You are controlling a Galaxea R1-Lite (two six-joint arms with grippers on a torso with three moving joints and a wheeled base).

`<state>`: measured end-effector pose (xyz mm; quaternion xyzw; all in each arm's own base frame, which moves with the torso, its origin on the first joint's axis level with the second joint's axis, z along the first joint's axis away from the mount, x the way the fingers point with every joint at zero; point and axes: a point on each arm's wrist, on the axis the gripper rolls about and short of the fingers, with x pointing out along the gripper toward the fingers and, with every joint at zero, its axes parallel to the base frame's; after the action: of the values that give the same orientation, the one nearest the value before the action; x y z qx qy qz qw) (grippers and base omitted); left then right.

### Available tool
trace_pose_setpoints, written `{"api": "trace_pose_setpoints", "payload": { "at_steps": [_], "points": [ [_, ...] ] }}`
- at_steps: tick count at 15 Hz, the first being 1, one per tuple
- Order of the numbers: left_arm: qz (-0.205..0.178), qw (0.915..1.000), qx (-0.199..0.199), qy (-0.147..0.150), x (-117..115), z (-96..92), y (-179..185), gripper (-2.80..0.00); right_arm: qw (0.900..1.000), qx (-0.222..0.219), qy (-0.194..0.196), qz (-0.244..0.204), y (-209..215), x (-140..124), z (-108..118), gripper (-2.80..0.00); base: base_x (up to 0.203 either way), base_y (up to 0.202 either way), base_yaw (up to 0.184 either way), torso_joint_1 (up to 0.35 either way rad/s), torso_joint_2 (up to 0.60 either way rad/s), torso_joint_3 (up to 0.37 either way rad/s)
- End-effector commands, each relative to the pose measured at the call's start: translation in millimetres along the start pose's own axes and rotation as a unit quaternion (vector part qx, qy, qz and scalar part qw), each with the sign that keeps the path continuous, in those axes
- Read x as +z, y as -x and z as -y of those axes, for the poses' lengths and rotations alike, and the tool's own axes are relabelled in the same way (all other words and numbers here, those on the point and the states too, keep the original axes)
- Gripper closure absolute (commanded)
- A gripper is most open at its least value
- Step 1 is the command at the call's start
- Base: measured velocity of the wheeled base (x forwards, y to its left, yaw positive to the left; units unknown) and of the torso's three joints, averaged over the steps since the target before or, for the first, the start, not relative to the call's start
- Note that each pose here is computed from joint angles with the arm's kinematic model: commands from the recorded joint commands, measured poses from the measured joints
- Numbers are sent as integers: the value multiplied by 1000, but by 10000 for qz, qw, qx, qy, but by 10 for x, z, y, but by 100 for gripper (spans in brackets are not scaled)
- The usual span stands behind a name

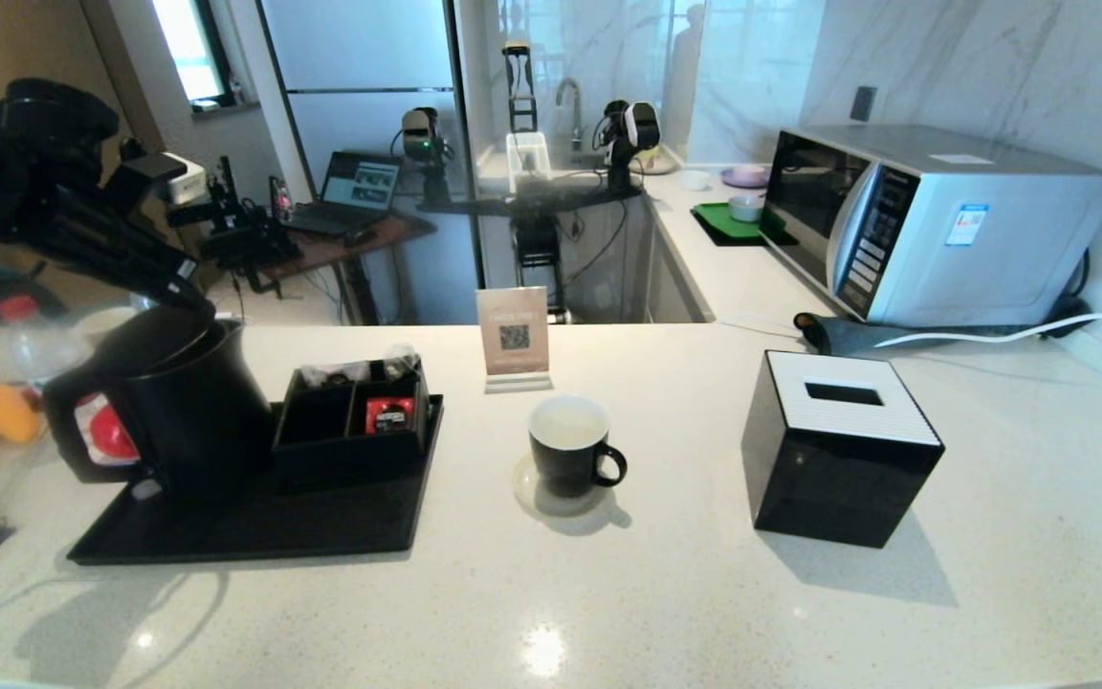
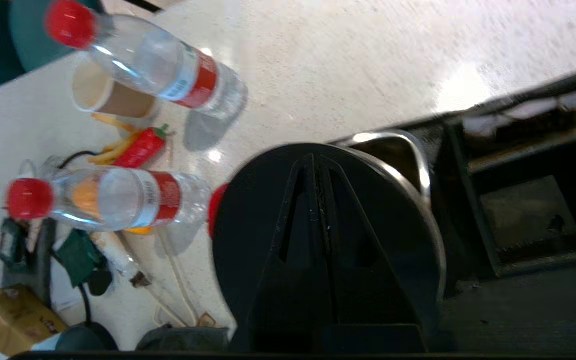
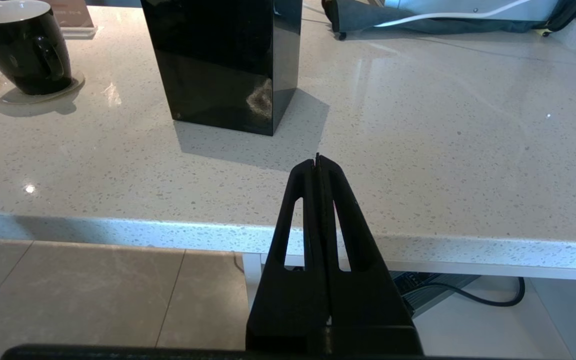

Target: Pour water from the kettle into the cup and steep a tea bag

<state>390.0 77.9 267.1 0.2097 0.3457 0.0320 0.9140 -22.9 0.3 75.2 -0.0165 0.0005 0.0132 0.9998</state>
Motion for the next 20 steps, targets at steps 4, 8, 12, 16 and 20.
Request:
{"api": "trace_pose_setpoints", "payload": {
  "at_steps": [4, 8, 12, 16, 20],
  "points": [
    [-364, 9990, -248, -84, -74, 99, -92, 0, 10000, 6, 4, -8, -1, 0, 0, 0, 0, 0, 0, 0, 0, 0],
    [-482, 9983, -321, -99, -114, 124, -150, 0, 10000, 6, 4, -8, -1, 0, 0, 0, 0, 0, 0, 0, 0, 0],
    [-575, 9976, -372, -97, -152, 147, -181, 0, 10000, 7, 4, -8, -1, 0, 0, 0, 0, 0, 0, 0, 0, 0],
    [-584, 9975, -385, -90, -161, 152, -178, 0, 10000, 6, 4, -8, -1, 0, 0, 0, 0, 0, 0, 0, 0, 0],
    [-341, 9991, -243, -63, -88, 95, -4, 0, 10000, 6, 4, -8, -1, 0, 0, 0, 0, 0, 0, 0, 0, 0]
  ]
}}
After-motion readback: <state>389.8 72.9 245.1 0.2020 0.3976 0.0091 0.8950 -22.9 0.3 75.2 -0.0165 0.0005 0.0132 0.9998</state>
